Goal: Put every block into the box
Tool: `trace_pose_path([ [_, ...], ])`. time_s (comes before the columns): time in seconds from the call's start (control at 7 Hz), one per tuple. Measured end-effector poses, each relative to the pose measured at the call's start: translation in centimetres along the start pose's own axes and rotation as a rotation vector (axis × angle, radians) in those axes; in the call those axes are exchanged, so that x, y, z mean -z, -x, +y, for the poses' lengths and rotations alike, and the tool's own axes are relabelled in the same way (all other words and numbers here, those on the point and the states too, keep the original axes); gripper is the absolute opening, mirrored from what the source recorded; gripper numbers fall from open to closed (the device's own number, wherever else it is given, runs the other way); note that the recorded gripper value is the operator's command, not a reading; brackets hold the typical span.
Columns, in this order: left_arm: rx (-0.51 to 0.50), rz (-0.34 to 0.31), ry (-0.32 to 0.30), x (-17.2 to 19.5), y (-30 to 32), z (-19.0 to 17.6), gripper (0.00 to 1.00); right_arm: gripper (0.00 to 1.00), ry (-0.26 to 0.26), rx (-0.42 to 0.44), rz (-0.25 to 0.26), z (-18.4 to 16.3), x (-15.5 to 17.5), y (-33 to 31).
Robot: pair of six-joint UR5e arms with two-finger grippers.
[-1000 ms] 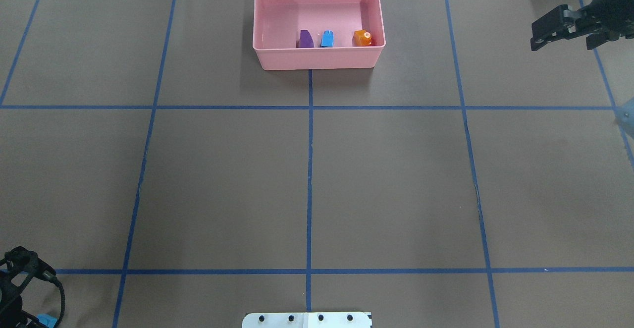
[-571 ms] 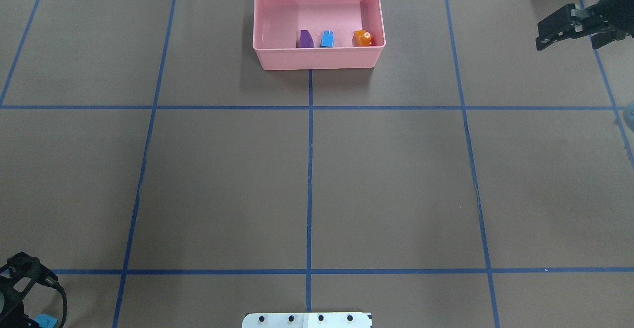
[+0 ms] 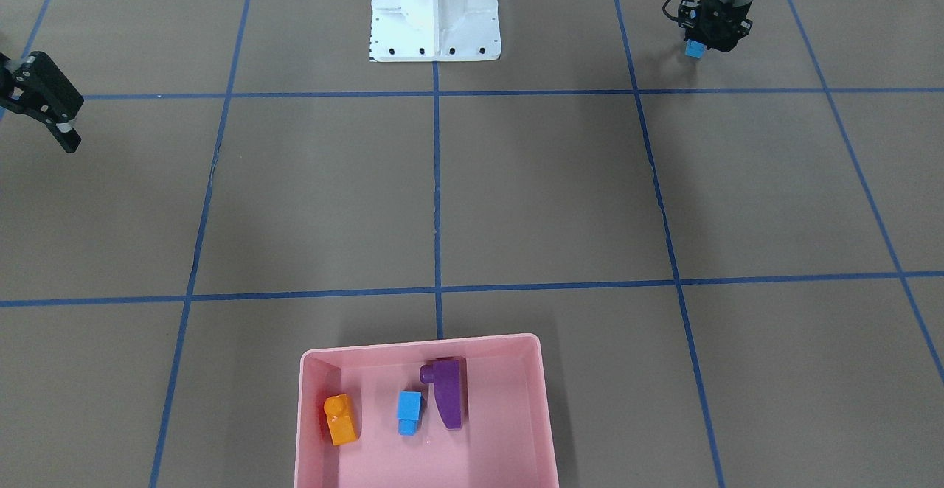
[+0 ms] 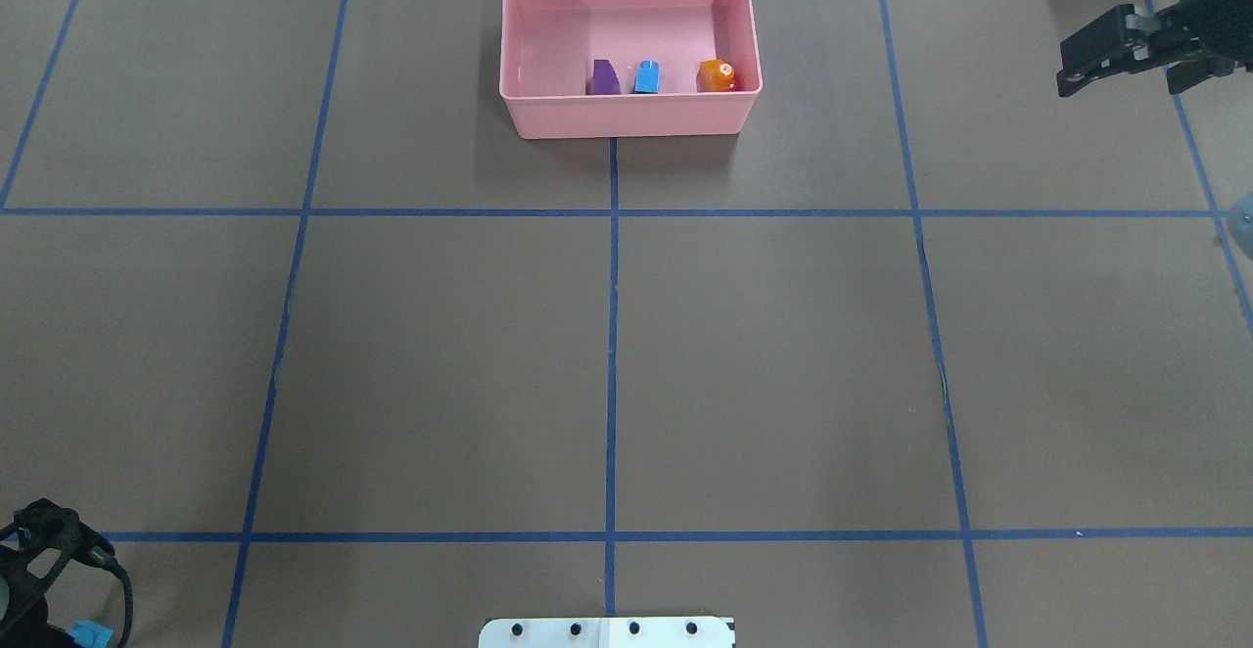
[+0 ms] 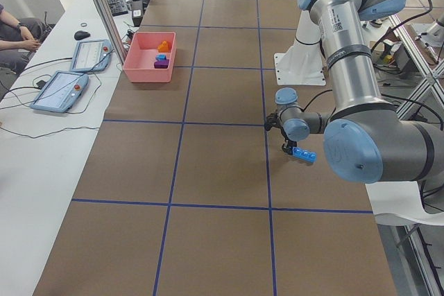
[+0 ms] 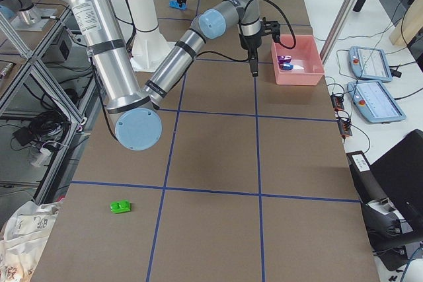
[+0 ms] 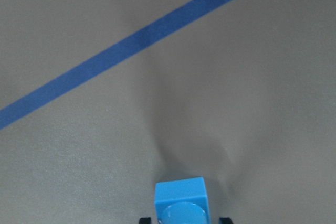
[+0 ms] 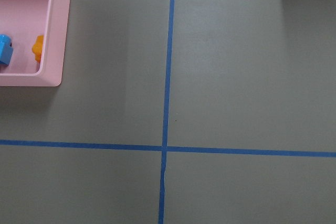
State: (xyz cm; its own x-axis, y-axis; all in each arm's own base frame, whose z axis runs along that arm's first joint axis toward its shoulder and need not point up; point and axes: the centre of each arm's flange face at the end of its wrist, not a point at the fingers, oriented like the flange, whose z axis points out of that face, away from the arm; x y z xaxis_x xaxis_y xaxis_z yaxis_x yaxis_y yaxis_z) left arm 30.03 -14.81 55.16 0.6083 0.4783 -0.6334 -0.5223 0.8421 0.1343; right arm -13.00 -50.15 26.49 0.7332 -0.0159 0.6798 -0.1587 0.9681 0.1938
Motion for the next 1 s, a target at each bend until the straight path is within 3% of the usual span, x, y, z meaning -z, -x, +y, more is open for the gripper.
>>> trace_pose_path([
  [0.86, -0.004, -0.005, 0.01, -0.5, -0.02, 0.06, 0.52, 0.99, 0.002, 0.002, -0.002, -0.27, -0.12, 0.28],
  [1.0, -0.004, -0.006, 0.011, -0.62, -0.01, 0.04, 0.29, 0.99, 0.002, 0.002, -0.001, -0.27, -0.14, 0.29],
])
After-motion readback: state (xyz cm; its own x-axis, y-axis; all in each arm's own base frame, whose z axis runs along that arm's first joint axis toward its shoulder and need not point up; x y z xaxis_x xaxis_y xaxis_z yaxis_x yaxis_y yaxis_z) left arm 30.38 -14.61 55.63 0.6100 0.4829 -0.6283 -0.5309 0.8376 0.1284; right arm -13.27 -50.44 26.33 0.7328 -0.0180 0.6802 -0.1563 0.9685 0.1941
